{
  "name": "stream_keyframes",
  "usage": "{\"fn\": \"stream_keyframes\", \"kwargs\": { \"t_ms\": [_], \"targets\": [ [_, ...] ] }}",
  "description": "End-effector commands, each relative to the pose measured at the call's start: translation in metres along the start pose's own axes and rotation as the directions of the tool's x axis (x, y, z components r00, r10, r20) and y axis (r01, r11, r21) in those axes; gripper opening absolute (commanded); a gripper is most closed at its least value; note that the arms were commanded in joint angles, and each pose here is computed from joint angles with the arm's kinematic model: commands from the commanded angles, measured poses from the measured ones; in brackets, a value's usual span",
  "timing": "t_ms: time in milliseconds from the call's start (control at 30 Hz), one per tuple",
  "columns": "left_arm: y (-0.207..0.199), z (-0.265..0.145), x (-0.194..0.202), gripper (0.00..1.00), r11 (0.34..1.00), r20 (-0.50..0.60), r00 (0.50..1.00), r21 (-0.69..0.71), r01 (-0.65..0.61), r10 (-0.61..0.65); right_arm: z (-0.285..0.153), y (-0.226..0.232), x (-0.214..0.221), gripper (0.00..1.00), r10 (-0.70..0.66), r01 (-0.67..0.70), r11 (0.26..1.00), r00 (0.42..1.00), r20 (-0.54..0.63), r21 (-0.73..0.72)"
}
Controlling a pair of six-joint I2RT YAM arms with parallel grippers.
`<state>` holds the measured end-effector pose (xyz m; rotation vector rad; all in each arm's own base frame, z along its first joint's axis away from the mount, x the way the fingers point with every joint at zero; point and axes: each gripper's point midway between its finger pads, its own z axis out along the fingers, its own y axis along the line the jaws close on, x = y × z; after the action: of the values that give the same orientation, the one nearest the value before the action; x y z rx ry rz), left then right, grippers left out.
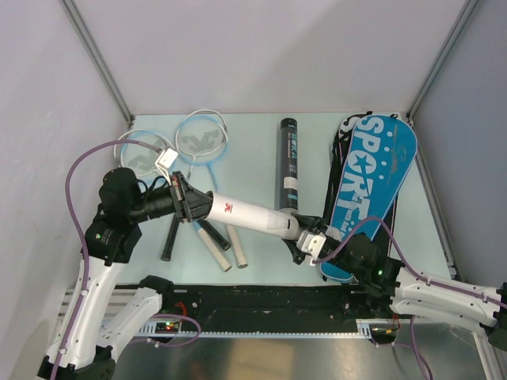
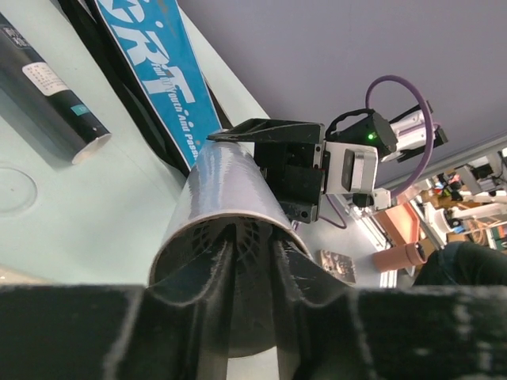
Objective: Pack up the badminton gear
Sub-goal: Place the shuttlecock at the shuttle tube, then close the lid on the shuttle tube.
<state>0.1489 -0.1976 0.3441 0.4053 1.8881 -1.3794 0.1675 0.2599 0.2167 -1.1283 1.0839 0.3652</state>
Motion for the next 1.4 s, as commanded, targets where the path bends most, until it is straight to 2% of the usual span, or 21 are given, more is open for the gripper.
{"fn": "stream_keyframes", "kwargs": {
  "t_ms": [0,100,233,533,800,933,1067,1233,1367],
  "targets": [
    [-0.008,-0.002,0.001,0.34,1.0,-0.001,1.0,0.021,-0.017,0.017,-0.003,-0.035,-0.051,0.36,0.04,-0.059,0.991,0.986,0.16,0.117],
    [-0.014,-0.005,-0.006,0.46,0.999,0.024,0.999,0.02,-0.049,0.048,-0.008,-0.034,-0.045,0.36,0.042,-0.058,0.992,0.989,0.143,0.115],
    [-0.027,-0.01,-0.017,0.53,0.996,0.058,0.995,0.028,-0.086,0.084,-0.015,-0.033,-0.037,0.36,0.044,-0.059,0.991,0.992,0.121,0.123],
    [-0.054,-0.02,-0.04,0.51,0.989,0.122,0.983,0.039,-0.146,0.141,-0.023,-0.027,-0.02,0.36,0.072,-0.08,0.99,0.995,0.069,0.118],
    [-0.054,-0.029,-0.063,0.63,0.979,0.221,0.954,-0.055,-0.195,0.202,-0.035,-0.027,-0.008,0.36,0.158,-0.161,0.976,0.987,0.032,0.147],
    [-0.032,-0.029,-0.069,0.66,0.973,0.263,0.942,-0.154,-0.17,0.207,-0.044,-0.037,-0.005,0.36,0.214,-0.216,0.953,0.976,0.03,0.213],
    [0.021,-0.023,-0.061,0.66,0.945,0.251,0.95,-0.312,-0.103,0.186,-0.057,-0.059,-0.012,0.35,0.289,-0.304,0.896,0.953,0.093,0.325],
    [0.095,-0.004,-0.029,0.65,0.892,0.154,0.985,-0.452,-0.004,0.083,-0.073,-0.08,-0.022,0.35,0.356,-0.402,0.822,0.915,0.188,0.402],
    [0.133,0.015,-0.01,0.64,0.846,0.045,0.998,-0.533,-0.021,0.053,-0.086,-0.092,-0.035,0.34,0.397,-0.477,0.772,0.878,0.267,0.42]
  ]
}}
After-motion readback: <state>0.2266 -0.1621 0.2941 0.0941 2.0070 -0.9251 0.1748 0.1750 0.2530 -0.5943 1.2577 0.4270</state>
